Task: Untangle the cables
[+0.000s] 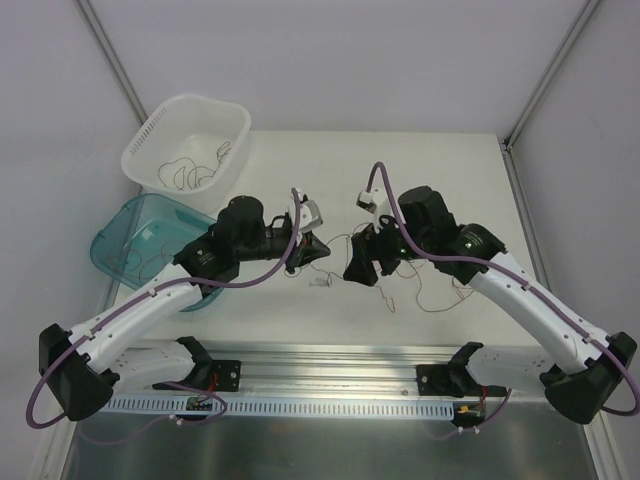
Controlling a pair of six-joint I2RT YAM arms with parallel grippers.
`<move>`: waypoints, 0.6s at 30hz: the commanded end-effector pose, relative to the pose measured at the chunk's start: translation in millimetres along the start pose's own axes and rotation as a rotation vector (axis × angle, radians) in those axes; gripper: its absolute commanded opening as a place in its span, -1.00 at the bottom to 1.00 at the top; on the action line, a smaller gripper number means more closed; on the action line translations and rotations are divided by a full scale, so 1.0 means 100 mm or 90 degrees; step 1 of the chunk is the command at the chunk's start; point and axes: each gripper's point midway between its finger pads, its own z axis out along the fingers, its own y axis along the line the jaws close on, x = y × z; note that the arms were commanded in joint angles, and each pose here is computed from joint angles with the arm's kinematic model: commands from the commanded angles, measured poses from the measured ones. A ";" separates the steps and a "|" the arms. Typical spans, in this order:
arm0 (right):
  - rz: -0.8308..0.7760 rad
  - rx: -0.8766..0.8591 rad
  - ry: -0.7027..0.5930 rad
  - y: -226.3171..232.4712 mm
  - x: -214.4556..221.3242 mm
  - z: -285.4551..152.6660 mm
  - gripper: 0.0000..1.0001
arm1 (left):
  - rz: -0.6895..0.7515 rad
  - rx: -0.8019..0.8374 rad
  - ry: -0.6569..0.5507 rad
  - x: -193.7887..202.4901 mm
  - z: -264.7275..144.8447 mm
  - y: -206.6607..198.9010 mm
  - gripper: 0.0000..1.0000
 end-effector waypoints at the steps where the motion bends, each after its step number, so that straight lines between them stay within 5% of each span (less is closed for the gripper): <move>1: 0.005 0.067 -0.102 -0.17 -0.24 -0.21 0.63 | -0.028 -0.119 -0.022 -0.35 -0.15 0.27 -1.00; 7: 0.005 0.163 -0.175 -0.40 -0.25 -0.45 0.88 | -0.065 -0.230 -0.012 -0.50 -0.30 0.64 -1.00; 18: 0.040 0.244 -0.138 -0.67 0.12 -0.40 0.99 | -0.161 -0.424 -0.060 -0.95 -0.94 1.67 -1.00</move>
